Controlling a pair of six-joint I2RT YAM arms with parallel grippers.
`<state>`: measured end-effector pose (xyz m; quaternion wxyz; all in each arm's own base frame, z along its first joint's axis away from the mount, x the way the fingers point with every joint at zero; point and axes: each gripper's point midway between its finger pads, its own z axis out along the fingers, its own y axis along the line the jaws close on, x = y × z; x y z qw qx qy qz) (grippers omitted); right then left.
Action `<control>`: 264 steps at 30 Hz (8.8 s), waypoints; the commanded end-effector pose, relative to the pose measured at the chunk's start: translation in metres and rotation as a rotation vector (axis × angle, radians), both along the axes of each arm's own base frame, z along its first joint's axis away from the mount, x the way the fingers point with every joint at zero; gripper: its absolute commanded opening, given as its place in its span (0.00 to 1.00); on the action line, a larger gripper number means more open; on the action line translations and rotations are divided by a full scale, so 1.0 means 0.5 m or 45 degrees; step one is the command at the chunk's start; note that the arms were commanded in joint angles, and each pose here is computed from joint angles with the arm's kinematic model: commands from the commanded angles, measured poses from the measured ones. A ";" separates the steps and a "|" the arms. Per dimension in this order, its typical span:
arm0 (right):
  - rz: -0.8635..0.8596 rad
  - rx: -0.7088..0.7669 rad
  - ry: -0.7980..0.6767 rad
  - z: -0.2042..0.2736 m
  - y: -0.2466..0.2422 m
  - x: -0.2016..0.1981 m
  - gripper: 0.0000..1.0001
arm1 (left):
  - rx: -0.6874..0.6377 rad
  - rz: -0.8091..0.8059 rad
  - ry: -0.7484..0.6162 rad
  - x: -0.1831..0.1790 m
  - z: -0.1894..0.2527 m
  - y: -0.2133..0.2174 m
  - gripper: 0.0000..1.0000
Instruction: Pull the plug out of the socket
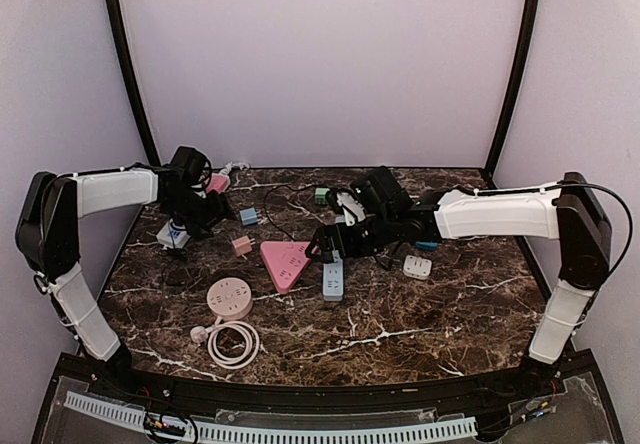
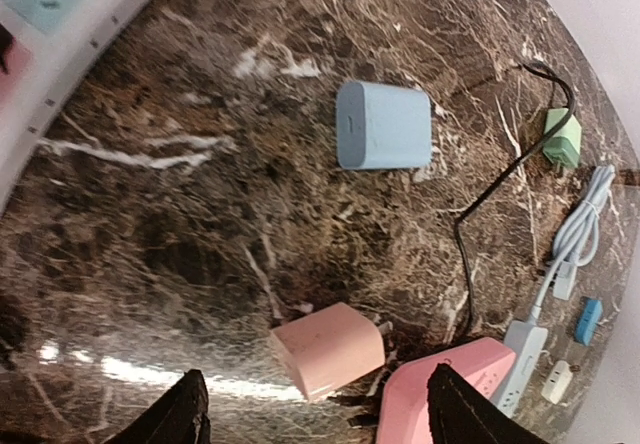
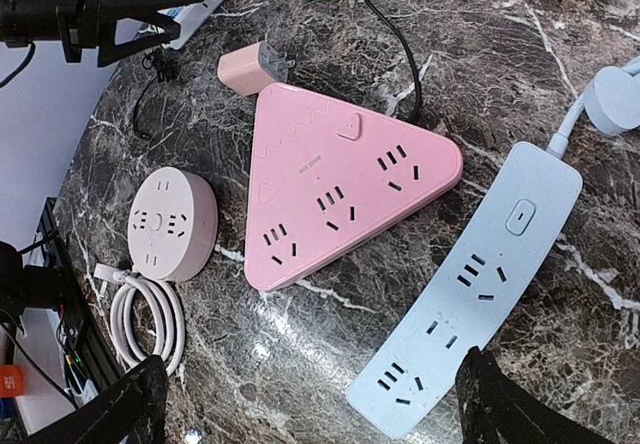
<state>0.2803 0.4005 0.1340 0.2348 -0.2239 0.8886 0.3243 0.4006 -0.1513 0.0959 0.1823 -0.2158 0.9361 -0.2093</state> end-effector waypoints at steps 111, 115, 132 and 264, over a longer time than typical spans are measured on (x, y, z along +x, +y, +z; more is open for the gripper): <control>0.321 0.341 0.188 0.012 0.331 0.022 0.95 | -0.192 -0.098 0.022 -0.167 0.020 0.045 0.01; 0.358 0.335 0.232 -0.014 0.360 -0.010 0.95 | -0.266 -0.093 -0.022 -0.192 0.040 0.037 0.01; 0.380 0.349 0.380 -0.088 0.426 -0.044 0.75 | -0.482 -0.052 -0.094 -0.263 0.052 0.018 0.01; 0.395 0.397 0.174 -0.059 0.448 0.009 0.27 | -0.329 0.413 -0.053 -0.170 0.039 0.149 0.70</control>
